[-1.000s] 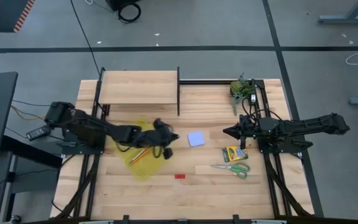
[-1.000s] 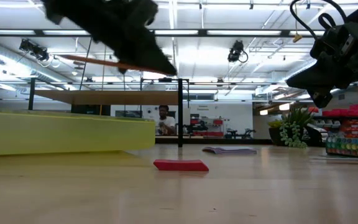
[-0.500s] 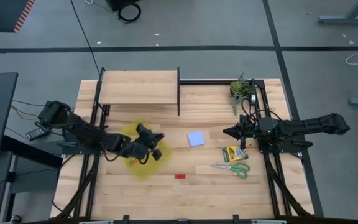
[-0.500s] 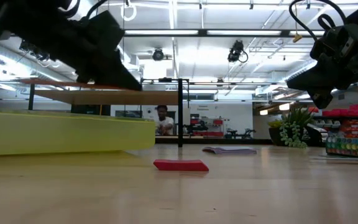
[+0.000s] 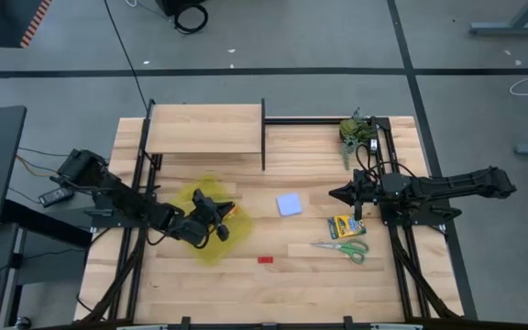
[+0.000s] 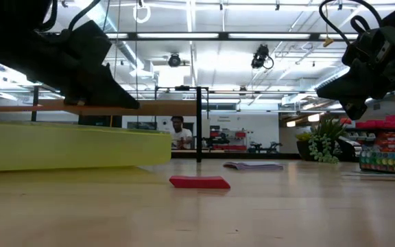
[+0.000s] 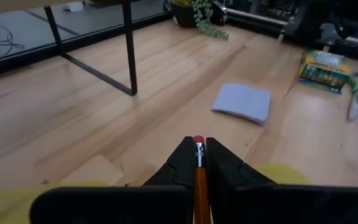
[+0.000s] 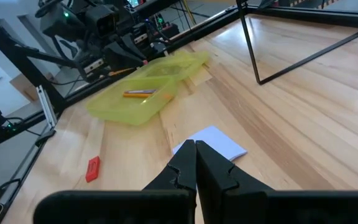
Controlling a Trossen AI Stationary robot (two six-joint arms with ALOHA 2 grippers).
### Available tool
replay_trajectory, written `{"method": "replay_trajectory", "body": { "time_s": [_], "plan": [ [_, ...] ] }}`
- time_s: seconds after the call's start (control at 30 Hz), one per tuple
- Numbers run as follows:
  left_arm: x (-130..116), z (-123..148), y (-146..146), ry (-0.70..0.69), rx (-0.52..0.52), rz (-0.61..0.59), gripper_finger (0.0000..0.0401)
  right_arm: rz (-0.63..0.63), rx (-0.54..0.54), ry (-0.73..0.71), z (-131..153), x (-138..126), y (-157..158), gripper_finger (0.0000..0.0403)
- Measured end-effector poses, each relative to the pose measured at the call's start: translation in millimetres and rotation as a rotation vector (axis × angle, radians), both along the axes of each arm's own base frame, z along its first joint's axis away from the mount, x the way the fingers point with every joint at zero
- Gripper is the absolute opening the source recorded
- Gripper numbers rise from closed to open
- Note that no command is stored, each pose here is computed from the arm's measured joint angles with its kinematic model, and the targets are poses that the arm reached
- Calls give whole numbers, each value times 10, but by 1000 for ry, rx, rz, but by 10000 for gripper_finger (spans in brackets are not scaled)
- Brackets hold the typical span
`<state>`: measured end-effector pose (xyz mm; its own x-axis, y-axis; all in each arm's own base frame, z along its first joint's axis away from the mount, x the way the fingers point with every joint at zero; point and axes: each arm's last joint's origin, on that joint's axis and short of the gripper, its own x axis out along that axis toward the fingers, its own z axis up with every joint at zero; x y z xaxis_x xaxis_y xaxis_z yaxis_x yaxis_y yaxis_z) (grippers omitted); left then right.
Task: Pack school essentials
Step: Put the orange pencil into the yellow supply box
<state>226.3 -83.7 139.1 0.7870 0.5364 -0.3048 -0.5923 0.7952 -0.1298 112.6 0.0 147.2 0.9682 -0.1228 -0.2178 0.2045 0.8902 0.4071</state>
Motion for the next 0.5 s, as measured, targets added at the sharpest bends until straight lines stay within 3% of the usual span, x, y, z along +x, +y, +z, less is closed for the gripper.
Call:
{"method": "replay_trajectory", "body": {
  "time_s": [0.5],
  "plan": [
    [79, -235, -29, 5, -13, 24, 24, 0, 0, 0, 0, 0, 0, 10]
  ]
}}
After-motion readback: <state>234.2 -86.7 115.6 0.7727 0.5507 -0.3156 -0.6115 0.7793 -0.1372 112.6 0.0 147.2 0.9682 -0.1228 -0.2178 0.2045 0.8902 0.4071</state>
